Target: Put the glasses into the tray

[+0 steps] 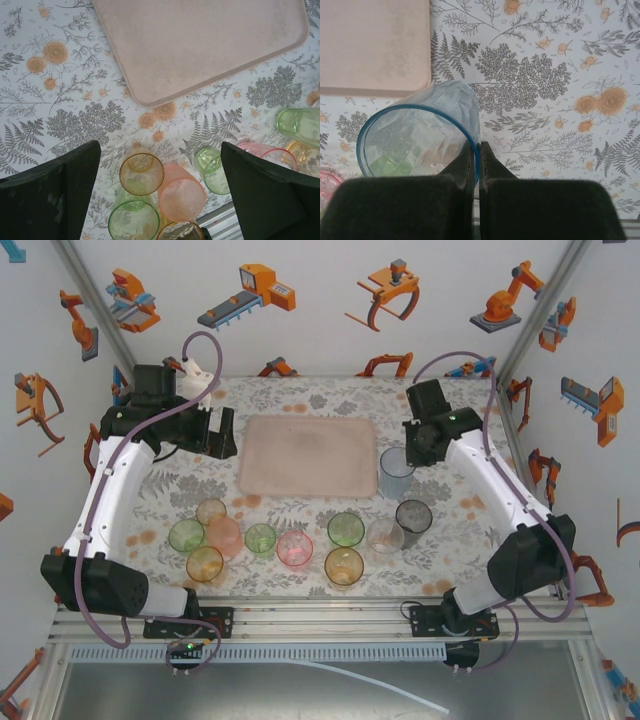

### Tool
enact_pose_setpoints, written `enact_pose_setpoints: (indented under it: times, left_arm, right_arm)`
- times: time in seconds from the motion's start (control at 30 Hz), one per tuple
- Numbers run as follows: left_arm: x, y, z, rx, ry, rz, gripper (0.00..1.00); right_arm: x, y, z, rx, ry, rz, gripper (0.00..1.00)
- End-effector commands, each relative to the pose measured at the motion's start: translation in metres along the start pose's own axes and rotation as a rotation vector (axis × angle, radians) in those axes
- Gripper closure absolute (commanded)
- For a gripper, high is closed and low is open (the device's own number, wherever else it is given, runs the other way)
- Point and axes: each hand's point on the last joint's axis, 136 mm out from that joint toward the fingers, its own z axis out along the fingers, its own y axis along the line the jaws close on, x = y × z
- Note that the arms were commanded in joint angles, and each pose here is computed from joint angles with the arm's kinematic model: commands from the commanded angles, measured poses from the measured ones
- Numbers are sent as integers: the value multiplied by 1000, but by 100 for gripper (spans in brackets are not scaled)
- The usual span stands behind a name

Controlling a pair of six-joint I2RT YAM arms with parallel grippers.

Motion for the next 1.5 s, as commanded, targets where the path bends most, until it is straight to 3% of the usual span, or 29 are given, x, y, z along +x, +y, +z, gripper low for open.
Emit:
enact_pose_setpoints:
  times: [0.0,0.23,0.93,1.47]
  left_arm:
    - [-2,-7,-14,4,-18,18,3]
    - [3,-7,-11,10,-2,16,3]
    - [10,-15,-11,43,6,5,3]
    - [11,-19,-4,71,18,-14,3]
  right_arm:
    - [-18,1,-14,7,-39,-20,100]
    - [-50,10,-21,-13,-77,-26,100]
    - [-123,42,9,-80,-182,-20,100]
    - [-160,56,67,-57,-230,2,100]
